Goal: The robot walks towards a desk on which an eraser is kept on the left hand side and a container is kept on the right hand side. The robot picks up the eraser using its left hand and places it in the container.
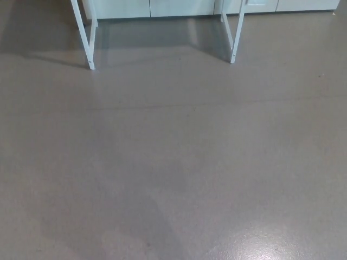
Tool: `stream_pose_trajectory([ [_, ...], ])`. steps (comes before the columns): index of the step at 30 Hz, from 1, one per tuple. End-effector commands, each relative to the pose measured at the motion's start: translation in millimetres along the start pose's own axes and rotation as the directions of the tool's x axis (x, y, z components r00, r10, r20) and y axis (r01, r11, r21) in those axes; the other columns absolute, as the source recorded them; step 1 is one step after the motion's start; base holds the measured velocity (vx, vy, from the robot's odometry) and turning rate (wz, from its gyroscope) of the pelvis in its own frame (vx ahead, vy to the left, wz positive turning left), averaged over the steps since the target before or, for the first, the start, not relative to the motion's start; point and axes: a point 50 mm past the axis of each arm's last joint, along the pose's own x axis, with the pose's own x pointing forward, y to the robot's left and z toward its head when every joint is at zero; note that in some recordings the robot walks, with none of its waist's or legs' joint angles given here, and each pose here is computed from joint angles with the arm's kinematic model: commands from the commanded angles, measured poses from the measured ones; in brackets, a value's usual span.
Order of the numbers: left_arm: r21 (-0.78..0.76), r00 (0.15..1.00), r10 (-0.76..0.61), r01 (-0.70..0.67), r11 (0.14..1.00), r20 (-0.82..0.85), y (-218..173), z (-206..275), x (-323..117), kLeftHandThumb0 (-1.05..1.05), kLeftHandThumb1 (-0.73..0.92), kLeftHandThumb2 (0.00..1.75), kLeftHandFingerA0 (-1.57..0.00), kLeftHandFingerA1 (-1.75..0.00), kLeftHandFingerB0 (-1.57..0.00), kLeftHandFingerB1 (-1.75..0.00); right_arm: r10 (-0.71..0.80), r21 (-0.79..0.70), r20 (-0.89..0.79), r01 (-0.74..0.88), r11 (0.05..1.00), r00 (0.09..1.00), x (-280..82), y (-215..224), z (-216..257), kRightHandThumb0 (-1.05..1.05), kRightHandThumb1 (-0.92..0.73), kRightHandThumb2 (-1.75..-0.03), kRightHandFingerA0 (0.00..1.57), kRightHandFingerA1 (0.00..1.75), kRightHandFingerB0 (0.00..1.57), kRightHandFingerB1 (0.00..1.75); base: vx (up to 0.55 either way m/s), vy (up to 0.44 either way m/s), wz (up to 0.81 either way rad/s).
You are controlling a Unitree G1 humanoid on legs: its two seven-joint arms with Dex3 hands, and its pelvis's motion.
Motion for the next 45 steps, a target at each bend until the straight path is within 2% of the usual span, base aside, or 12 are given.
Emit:
stream_pose_trajectory([
  [1,-0.008,0.999,-0.008,0.008,1.0,0.052,10,1,-3,-0.14,0.41,0.87,-0.24,-0.54,-0.15,-0.48,0.036,0.025,0.065,-0.038,0.999,0.997,-7,-5,3,-0.23,-0.51,-0.93,0.26,0.57,0.1,0.47,0.0,0.0,0.0],
  [3,-0.023,0.999,0.001,0.0,1.0,0.038,12,-2,-2,-0.21,0.59,0.6,-0.29,-0.4,-0.25,-0.34,0.007,-0.004,0.062,-0.007,1.0,0.998,-7,-9,3,-0.22,-0.51,-0.92,0.25,0.55,0.12,0.48,0.0,0.0,0.0],
  [16,-0.114,0.989,0.147,-0.145,0.983,0.014,24,-2,9,-0.1,0.41,0.87,-0.24,-0.55,-0.12,-0.48,-0.192,0.008,0.007,0.192,0.981,0.981,14,-50,1,-0.27,-0.68,-0.61,0.37,0.42,0.27,0.35,0.0,0.0,0.0],
  [20,-0.108,0.99,0.138,-0.135,0.985,0.024,25,-3,8,-0.17,0.57,0.59,-0.28,-0.37,-0.24,-0.31,-0.178,-0.011,0.013,0.178,0.984,0.984,11,-52,0,-0.26,-0.67,-0.59,0.34,0.41,0.25,0.34,0.0,0.0,0.0],
  [23,-0.087,0.989,0.143,-0.14,0.986,0.033,26,-6,6,-0.11,0.39,0.86,-0.21,-0.54,-0.14,-0.48,-0.18,-0.009,0.002,0.18,0.984,0.984,9,-54,-4,-0.26,-0.67,-0.59,0.34,0.4,0.25,0.33,0.0,0.0,0.0],
  [24,-0.089,0.99,0.141,-0.138,0.986,0.029,26,-6,6,-0.16,0.56,0.58,-0.29,-0.37,-0.26,-0.32,-0.179,-0.011,0.002,0.179,0.984,0.984,8,-55,-5,-0.21,-0.48,-0.9,0.24,0.54,0.12,0.47,0.0,0.0,0.0],
  [26,-0.086,0.991,0.134,-0.132,0.987,0.016,27,-6,7,-0.16,0.57,0.58,-0.28,-0.37,-0.24,-0.31,-0.179,0.025,0.0,0.179,0.983,0.984,9,-54,-5,-0.31,-0.64,-0.67,0.28,0.41,0.22,0.37,0.0,0.0,0.0],
  [30,-0.096,0.991,0.134,-0.132,0.987,0.013,26,-5,8,-0.13,0.58,0.58,-0.28,-0.38,-0.24,-0.31,-0.164,0.044,0.022,0.163,0.986,0.986,11,-52,-2,-0.22,-0.48,-0.9,0.27,0.55,0.12,0.47,0.0,0.0,0.0],
  [31,-0.112,0.992,0.128,-0.124,0.986,0.021,26,-4,8,-0.12,0.59,0.57,-0.28,-0.39,-0.24,-0.31,-0.158,0.023,0.03,0.157,0.987,0.987,12,-49,0,-0.27,-0.66,-0.59,0.37,0.39,0.26,0.33,0.0,0.0,0.0],
  [32,-0.099,0.991,0.131,-0.129,0.987,0.012,27,-4,8,-0.16,0.57,0.58,-0.28,-0.38,-0.25,-0.32,-0.142,-0.015,0.039,0.143,0.99,0.989,12,-45,0,-0.23,-0.47,-0.9,0.27,0.55,0.14,0.48,0.0,0.0,0.0],
  [43,-0.063,0.992,0.121,-0.12,0.991,0.015,27,-4,7,-0.11,0.4,0.86,-0.22,-0.54,-0.12,-0.48,-0.115,-0.062,0.022,0.116,0.991,0.993,10,-37,-3,-0.23,-0.49,-0.91,0.24,0.54,0.13,0.48,0.0,0.0,0.0],
  [45,-0.074,0.993,0.116,-0.114,0.991,0.017,27,-6,7,-0.16,0.57,0.58,-0.29,-0.38,-0.24,-0.32,-0.112,-0.061,0.022,0.113,0.992,0.994,8,-35,-3,-0.31,-0.65,-0.68,0.28,0.42,0.24,0.38,0.0,0.0,0.0],
])
